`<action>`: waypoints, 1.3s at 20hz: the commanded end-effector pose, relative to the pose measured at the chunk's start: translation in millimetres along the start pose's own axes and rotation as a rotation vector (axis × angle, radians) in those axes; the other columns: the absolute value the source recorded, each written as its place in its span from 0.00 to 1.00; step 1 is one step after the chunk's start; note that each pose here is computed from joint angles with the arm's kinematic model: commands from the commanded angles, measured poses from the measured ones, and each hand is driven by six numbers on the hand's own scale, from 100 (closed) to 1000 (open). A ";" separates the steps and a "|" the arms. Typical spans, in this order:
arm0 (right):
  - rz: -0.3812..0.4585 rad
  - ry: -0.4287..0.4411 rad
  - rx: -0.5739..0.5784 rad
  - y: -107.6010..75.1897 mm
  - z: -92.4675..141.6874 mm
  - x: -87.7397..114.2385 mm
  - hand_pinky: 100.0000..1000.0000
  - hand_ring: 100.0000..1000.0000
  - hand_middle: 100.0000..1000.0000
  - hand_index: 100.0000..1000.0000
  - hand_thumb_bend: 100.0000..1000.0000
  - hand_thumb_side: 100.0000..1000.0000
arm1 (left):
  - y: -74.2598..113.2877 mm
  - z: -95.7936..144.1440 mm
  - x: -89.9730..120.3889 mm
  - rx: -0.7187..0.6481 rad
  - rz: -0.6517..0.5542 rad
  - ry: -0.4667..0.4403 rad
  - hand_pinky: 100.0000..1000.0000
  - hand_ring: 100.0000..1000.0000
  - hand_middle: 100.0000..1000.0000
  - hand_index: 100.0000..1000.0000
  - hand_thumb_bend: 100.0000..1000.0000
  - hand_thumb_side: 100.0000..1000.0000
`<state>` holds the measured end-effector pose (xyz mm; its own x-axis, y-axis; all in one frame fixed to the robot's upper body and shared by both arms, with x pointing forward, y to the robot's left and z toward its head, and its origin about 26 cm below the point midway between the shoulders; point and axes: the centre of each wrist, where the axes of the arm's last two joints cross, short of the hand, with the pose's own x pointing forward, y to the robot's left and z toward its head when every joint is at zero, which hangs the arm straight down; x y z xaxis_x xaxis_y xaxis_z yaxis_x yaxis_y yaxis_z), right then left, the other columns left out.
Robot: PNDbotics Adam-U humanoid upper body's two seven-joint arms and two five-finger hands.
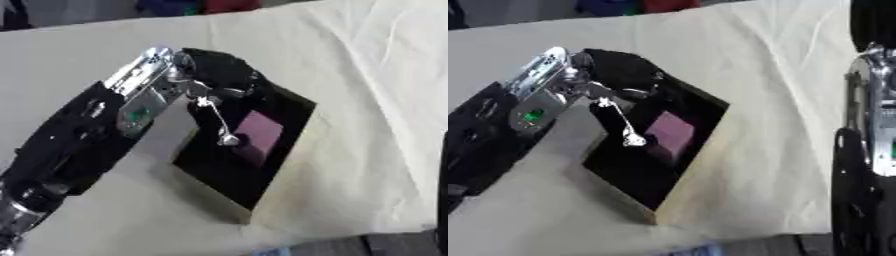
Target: Pick up objects on the table and place them in the box.
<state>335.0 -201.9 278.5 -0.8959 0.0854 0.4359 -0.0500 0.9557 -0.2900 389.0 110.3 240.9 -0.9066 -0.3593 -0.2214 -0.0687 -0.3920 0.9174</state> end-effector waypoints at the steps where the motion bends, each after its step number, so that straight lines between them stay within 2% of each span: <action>1: 0.003 -0.028 -0.006 -3.0 -3.6 7.5 0.84 0.80 0.55 0.77 0.00 1.00 | 14.3 13.0 -3.0 -0.046 -0.078 -0.056 0.76 0.79 0.75 0.87 0.16 0.42; 4: 0.003 -0.027 -0.007 -2.9 -3.3 7.5 0.84 0.80 0.55 0.77 0.00 1.00 | 17.9 17.5 -2.9 -0.027 -0.055 -0.057 0.75 0.79 0.74 0.87 0.14 0.42; 5: 0.003 -0.027 -0.007 -2.9 -3.2 7.5 0.84 0.80 0.55 0.77 0.00 1.00 | 19.2 19.5 -3.2 -0.018 -0.046 -0.056 0.74 0.78 0.73 0.86 0.08 0.39; 8: 0.004 -0.027 -0.009 -3.0 -3.1 7.6 0.84 0.80 0.55 0.77 0.00 1.00 | 26.0 31.4 -5.5 0.030 -0.019 -0.040 0.73 0.77 0.72 0.86 0.04 0.34; 9: 0.004 -0.027 -0.010 -3.1 -3.2 7.7 0.84 0.80 0.55 0.77 0.00 1.00 | 29.4 38.1 -7.1 0.052 -0.015 -0.027 0.73 0.76 0.72 0.86 0.04 0.30; 11: 0.006 -0.027 -0.010 -3.4 -3.3 7.8 0.84 0.80 0.55 0.77 0.00 1.00 | 35.3 51.6 -9.4 0.089 -0.012 -0.001 0.73 0.76 0.72 0.86 0.04 0.30; 13: 0.012 -0.026 -0.012 -4.7 -3.2 7.7 0.84 0.80 0.55 0.77 0.00 1.00 | 40.3 75.5 -19.0 0.127 -0.011 0.072 0.73 0.77 0.72 0.86 0.08 0.26; 15: 0.015 -0.026 -0.013 -5.5 -3.3 7.8 0.84 0.80 0.55 0.77 0.00 1.00 | 41.1 97.8 -28.9 0.158 -0.006 0.145 0.73 0.77 0.72 0.86 0.10 0.29; 16: 0.017 -0.026 -0.013 -5.8 -3.4 7.8 0.84 0.80 0.55 0.77 0.00 1.00 | 40.0 105.0 -33.2 0.165 0.000 0.174 0.73 0.78 0.73 0.86 0.14 0.37; 19: 0.019 -0.026 -0.013 -6.3 -4.0 7.9 0.84 0.80 0.55 0.77 0.00 1.00 | 33.1 120.7 -47.7 0.172 0.020 0.252 0.73 0.78 0.73 0.86 0.14 0.38; 20: 0.020 -0.027 -0.013 -6.6 -4.3 7.9 0.84 0.80 0.55 0.77 0.00 1.00 | 29.6 126.1 -53.6 0.166 0.028 0.286 0.75 0.80 0.75 0.87 0.24 0.50; 22: 0.023 -0.030 -0.012 -7.3 -5.9 7.8 0.84 0.80 0.55 0.77 0.00 1.00 | 19.7 139.5 -70.9 0.149 0.047 0.379 0.75 0.80 0.75 0.87 0.27 0.51; 26: 0.026 -0.035 -0.011 -7.9 -8.6 7.4 0.84 0.80 0.55 0.77 0.00 1.00 | 5.6 152.2 -92.8 0.137 0.055 0.487 0.76 0.81 0.77 0.88 0.30 0.50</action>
<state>334.6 -204.1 282.8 -0.8998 0.0892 0.4272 -0.0382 0.9590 -0.2808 409.1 255.3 301.9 -0.6615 -0.7122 -0.2349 -0.0745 -0.2493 0.9656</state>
